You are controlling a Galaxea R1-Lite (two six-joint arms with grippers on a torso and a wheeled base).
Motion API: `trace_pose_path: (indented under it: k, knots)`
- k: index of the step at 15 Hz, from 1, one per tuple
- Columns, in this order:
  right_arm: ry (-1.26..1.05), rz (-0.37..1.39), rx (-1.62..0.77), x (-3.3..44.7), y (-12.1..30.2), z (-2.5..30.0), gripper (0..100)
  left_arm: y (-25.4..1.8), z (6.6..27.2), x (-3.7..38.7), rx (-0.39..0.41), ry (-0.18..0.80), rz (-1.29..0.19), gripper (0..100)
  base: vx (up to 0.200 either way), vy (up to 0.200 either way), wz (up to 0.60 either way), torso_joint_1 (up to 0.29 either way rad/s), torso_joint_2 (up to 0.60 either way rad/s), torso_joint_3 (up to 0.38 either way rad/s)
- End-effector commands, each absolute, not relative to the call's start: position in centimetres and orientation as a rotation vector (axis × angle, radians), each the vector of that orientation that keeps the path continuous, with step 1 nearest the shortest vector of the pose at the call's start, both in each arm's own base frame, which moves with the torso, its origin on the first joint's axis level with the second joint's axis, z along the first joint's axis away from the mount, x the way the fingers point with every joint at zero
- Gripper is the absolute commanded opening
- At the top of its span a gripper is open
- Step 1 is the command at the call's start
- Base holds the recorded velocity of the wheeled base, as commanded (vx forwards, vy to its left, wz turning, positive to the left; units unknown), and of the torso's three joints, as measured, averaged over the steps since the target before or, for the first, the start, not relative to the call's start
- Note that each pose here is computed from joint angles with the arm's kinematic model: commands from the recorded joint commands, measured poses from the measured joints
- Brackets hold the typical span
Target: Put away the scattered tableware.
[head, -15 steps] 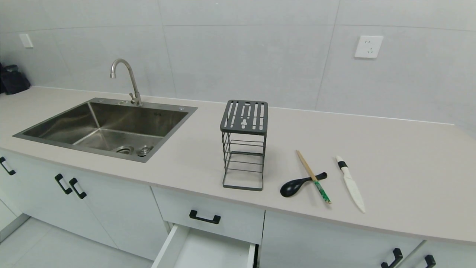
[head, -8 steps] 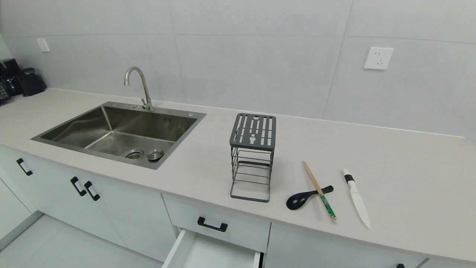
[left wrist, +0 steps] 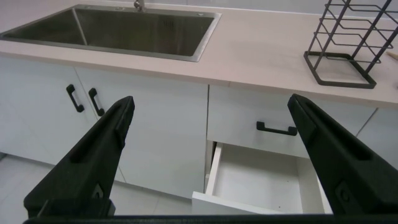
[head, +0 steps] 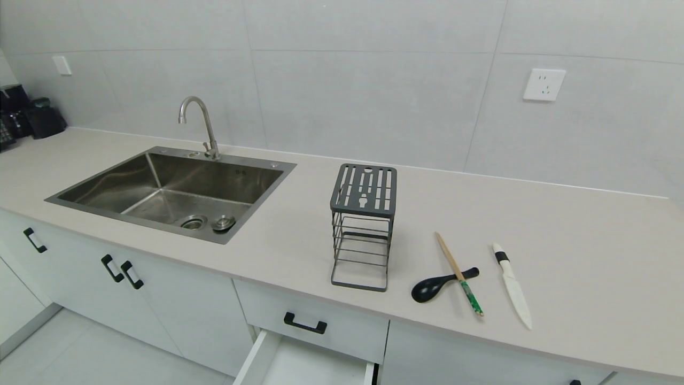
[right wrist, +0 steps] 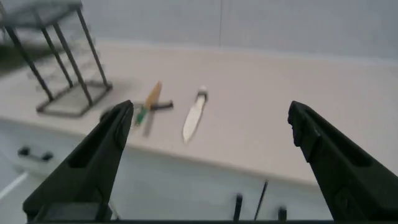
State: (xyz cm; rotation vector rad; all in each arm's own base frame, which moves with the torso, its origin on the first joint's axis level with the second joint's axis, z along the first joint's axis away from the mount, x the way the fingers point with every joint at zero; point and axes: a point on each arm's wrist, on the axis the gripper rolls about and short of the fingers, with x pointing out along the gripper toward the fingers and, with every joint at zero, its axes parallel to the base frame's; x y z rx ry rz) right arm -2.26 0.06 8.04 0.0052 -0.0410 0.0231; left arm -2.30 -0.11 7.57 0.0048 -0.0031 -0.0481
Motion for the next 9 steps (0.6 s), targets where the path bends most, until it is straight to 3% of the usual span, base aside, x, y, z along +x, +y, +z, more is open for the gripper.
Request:
trace_pose_path:
  k: [1, 3, 6, 7, 9]
  knots:
    - [-0.259, 0.026, -0.012, -2.6, 0.1, 10.3, 100, -0.1, 7.6, -2.3, 0.005, -0.002, -0.046, 100, 0.000, 0.000, 0.00, 0.000, 0.00, 0.000]
    - [-0.316, 0.097, -0.059, -3.1, 0.3, 12.4, 100, -0.1, 7.6, -2.3, 0.005, -0.002, -0.048, 100, 0.000, 0.000, 0.00, 0.000, 0.00, 0.000]
    - [-0.189, 0.282, -0.089, -1.1, 0.7, 18.1, 100, -0.1, 7.6, -2.3, 0.005, -0.002, -0.048, 100, 0.000, 0.000, 0.00, 0.000, 0.00, 0.000]
    - [-0.090, 0.373, -0.090, 1.5, 0.8, 19.9, 100, -0.1, 7.6, -2.3, 0.005, -0.002, -0.046, 100, 0.000, 0.000, 0.00, 0.000, 0.00, 0.000]
    - [0.051, 0.436, -0.089, 4.7, 1.0, 19.7, 100, -0.1, 7.6, -2.3, 0.005, -0.002, -0.048, 100, 0.000, 0.000, 0.00, 0.000, 0.00, 0.000]
